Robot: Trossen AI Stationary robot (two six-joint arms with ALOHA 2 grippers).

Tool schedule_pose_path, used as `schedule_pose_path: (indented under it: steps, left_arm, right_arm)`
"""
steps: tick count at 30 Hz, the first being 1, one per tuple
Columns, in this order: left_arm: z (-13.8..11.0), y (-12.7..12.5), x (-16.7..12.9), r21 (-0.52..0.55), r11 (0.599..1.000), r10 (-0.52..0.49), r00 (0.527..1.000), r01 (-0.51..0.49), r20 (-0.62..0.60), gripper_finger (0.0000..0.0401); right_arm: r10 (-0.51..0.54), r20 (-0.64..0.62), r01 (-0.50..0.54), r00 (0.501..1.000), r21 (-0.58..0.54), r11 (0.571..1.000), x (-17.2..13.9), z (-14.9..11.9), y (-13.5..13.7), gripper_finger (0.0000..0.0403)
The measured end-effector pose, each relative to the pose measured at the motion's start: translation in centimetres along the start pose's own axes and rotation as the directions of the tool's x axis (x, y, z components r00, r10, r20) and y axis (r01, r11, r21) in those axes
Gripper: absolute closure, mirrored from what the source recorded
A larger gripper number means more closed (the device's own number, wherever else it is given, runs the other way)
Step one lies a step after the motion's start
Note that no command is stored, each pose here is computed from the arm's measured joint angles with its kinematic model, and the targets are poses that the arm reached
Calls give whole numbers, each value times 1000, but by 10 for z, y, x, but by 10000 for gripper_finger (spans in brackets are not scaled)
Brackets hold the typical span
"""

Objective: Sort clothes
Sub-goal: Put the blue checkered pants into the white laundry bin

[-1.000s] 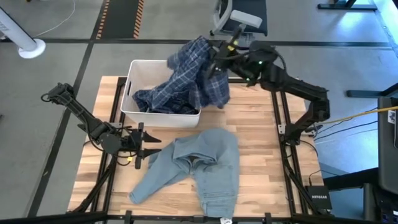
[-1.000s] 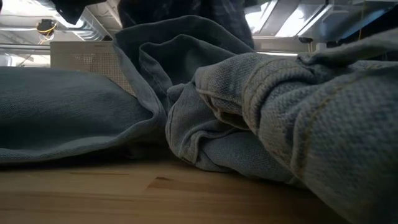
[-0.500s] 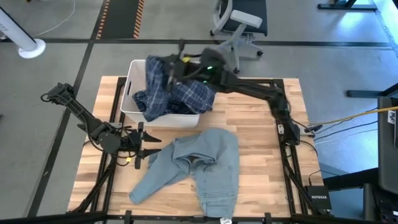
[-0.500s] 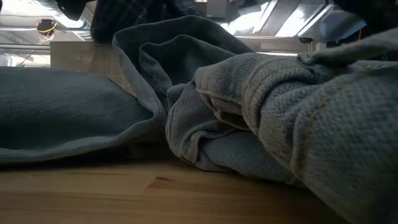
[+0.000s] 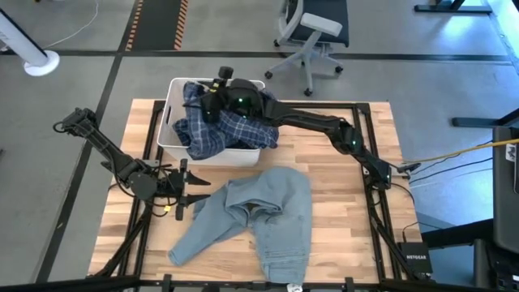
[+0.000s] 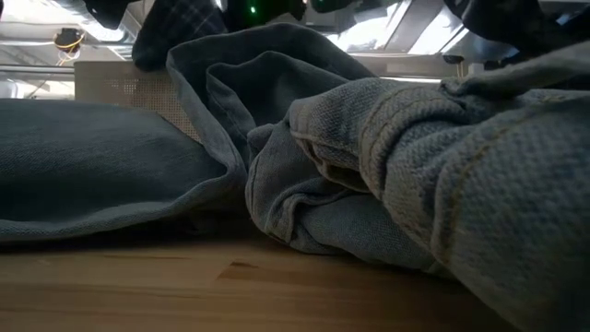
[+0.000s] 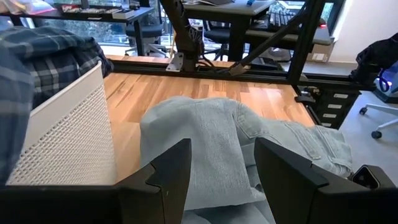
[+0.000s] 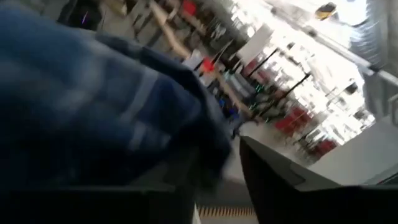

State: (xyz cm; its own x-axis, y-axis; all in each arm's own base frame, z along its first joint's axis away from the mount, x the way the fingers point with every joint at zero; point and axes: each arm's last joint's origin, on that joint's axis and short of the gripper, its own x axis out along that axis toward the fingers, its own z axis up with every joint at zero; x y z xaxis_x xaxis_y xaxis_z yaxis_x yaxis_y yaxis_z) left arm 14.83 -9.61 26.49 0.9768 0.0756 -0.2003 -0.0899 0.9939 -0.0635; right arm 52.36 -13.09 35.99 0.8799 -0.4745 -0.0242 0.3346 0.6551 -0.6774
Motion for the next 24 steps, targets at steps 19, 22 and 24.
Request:
schedule_pose_path:
  steps: [19,22,24]
  left_arm:
    - [0,0,0,-4,1000,1,1000,-1,-1,229]
    - [0,0,0,-7,1000,0,1000,0,1,229]
    - [0,0,0,-7,1000,0,1000,0,0,229]
  right_arm:
    - [146,-214,-183,966,-160,970,-140,59,-112,182]
    - [217,-305,-271,927,-147,951,-170,57,-120,182]
    - [275,-393,-352,877,-137,926,-181,47,-115,182]
